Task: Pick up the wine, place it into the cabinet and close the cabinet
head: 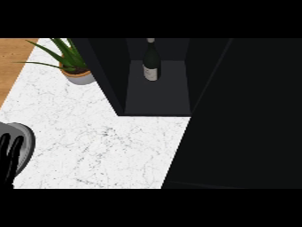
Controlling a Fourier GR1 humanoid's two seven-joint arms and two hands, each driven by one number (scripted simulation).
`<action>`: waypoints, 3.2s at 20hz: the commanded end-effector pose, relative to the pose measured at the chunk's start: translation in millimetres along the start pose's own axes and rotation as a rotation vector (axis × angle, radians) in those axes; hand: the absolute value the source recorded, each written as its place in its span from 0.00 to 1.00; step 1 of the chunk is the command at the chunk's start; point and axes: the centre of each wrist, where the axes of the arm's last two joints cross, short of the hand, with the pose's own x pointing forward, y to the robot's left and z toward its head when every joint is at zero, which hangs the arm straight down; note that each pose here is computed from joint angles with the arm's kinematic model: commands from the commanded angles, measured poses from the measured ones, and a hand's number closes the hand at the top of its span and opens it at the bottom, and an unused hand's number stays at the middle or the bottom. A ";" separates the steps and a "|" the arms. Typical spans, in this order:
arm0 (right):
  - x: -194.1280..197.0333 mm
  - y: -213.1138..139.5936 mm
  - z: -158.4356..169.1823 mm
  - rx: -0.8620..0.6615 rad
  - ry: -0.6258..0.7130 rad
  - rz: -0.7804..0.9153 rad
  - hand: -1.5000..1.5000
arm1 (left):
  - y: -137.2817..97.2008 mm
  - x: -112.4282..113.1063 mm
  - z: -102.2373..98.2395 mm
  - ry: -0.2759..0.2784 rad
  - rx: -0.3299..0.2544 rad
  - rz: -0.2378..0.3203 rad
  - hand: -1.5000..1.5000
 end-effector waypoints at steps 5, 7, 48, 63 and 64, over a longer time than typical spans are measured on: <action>23.4 49.3 12.7 0.059 -0.111 -0.015 1.00 | 29.6 18.7 -1.6 -0.003 -0.001 -0.028 0.00; 19.7 59.3 0.3 0.050 -0.099 -0.027 1.00 | 31.8 16.4 -5.3 -0.008 -0.008 -0.021 0.00; 77.2 13.3 -236.6 -0.233 -0.209 0.336 1.00 | 49.9 4.2 -37.0 0.028 -0.032 0.068 0.00; 64.8 -94.3 -278.1 -0.324 -0.145 0.276 1.00 | 40.4 19.3 -58.5 -0.003 -0.024 0.038 0.00; 58.6 -98.1 -282.1 -0.349 -0.166 0.283 1.00 | 44.1 10.6 -49.4 0.017 -0.028 0.040 0.00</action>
